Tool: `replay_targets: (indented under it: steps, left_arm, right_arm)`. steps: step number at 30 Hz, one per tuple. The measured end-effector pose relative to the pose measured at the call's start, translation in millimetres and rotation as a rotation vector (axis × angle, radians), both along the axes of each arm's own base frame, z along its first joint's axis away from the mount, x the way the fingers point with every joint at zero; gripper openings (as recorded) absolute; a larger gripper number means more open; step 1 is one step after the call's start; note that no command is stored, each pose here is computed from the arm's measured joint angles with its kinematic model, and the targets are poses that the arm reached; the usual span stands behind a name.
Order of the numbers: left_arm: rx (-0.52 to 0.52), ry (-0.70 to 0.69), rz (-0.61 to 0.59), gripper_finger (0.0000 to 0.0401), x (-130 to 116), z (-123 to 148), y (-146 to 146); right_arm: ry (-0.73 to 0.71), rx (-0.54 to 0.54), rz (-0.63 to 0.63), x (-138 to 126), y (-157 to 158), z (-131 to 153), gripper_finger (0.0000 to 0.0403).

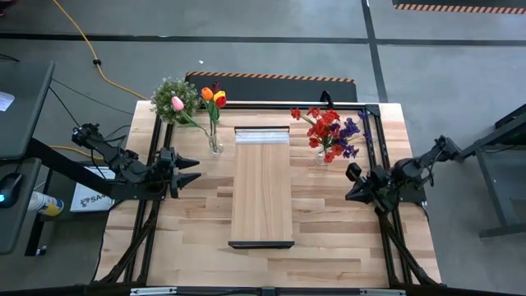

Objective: Pick and place flowers into a vace then onto a shelf
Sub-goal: Put the left transparent vase with tulips on the shelf

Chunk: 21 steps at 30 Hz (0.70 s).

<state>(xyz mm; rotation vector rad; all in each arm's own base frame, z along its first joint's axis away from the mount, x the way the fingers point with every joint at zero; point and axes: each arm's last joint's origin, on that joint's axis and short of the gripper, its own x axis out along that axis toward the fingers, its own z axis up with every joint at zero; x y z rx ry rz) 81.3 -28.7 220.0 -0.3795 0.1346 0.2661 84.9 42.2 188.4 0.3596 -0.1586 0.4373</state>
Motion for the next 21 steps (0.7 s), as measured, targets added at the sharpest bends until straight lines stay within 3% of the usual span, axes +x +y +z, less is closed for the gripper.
replay_targets:
  steps: [8,15,21]
  left_arm:
    - [-0.001,0.007,-0.007,0.0276,0,-1,0]
    - [0.005,0.007,0.011,0.0276,1,-4,0]
    - [-0.003,-0.075,0.092,0.0276,10,-38,-5]
  right_arm:
    - [-0.001,-0.031,0.006,-1,1,1,0.0011]
    - [0.010,-0.079,-0.091,1,-1,-3,0.0012]
    - [0.002,-0.100,-0.099,1,-1,-3,0.0011]
